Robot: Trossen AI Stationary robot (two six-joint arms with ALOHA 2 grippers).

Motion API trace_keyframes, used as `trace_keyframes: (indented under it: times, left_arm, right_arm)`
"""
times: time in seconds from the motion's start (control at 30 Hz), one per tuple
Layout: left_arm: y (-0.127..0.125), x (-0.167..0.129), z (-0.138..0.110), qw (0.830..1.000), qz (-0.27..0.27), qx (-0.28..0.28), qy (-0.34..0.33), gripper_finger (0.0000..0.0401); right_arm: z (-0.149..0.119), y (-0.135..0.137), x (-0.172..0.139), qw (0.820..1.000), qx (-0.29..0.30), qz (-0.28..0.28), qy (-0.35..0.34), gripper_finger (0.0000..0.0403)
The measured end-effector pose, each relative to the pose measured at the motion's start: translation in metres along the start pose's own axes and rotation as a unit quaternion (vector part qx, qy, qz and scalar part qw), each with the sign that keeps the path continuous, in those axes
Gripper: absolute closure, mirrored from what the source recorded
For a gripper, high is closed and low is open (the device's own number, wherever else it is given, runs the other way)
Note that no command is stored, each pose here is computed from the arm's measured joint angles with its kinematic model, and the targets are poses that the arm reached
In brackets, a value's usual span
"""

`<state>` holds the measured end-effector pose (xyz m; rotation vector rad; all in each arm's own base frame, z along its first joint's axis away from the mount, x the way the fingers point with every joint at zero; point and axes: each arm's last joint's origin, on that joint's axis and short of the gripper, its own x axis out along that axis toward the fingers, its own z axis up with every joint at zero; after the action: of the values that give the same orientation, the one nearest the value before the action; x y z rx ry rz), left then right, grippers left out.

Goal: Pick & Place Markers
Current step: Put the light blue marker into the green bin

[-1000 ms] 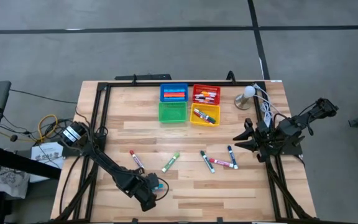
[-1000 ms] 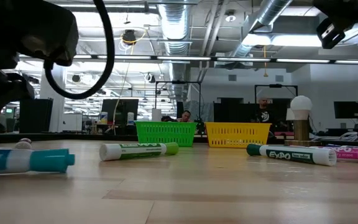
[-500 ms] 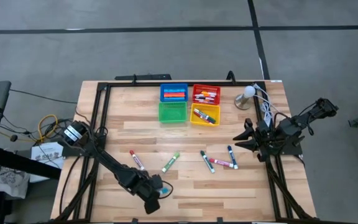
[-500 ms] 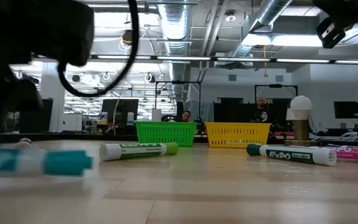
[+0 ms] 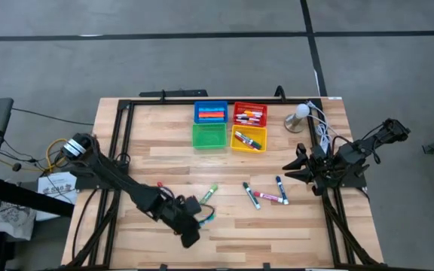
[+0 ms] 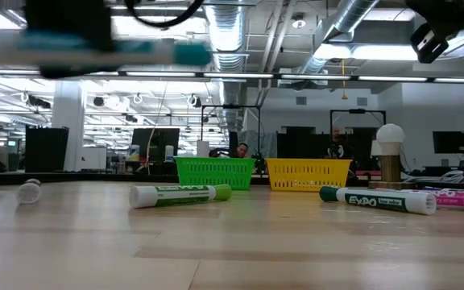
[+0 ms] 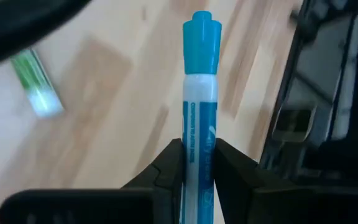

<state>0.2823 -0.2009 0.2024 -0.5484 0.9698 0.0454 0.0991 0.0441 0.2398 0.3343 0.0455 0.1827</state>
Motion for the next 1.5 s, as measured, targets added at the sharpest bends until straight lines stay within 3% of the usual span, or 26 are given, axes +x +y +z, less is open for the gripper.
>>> trace_keyframes:
  times: [0.27, 0.5, 0.6, 0.8, 0.97, 1.13, 1.27, 1.5]
  left_arm:
    - [0.009, -0.045, 0.045, 0.994, -0.043, 0.010, -0.096, 0.0334]
    - [0.012, -0.085, 0.080, 0.972, -0.125, 0.073, -0.187, 0.0334]
    - [0.013, -0.092, 0.089, 0.961, -0.153, 0.097, -0.210, 0.0334]
    - [0.026, -0.084, 0.092, 0.966, -0.148, 0.081, -0.194, 0.0334]
    - [0.042, -0.070, 0.084, 0.976, -0.098, 0.049, -0.191, 0.0332]
    - [0.059, -0.060, 0.077, 0.978, -0.003, 0.068, -0.199, 0.0332]
    - [0.074, -0.058, 0.085, 0.972, 0.061, 0.107, -0.199, 0.0331]
    - [0.120, -0.064, 0.121, 0.949, 0.165, 0.149, -0.225, 0.0331]
  right_arm:
    - [0.000, 0.000, 0.000, 1.000, 0.000, 0.000, 0.000, 0.0301]
    - [0.000, 0.000, 0.000, 1.000, -0.001, -0.001, 0.002, 0.0301]
    - [-0.001, 0.000, 0.000, 1.000, -0.001, -0.001, 0.003, 0.0301]
    - [-0.001, 0.000, 0.000, 1.000, -0.001, -0.001, 0.004, 0.0301]
    - [-0.001, 0.000, 0.000, 1.000, -0.001, -0.001, 0.004, 0.0301]
    - [-0.001, 0.000, 0.000, 1.000, -0.002, -0.002, 0.005, 0.0301]
    - [-0.001, 0.000, 0.000, 1.000, -0.003, -0.002, 0.006, 0.0301]
    - [-0.003, -0.001, 0.000, 1.000, -0.005, -0.005, 0.014, 0.0301]
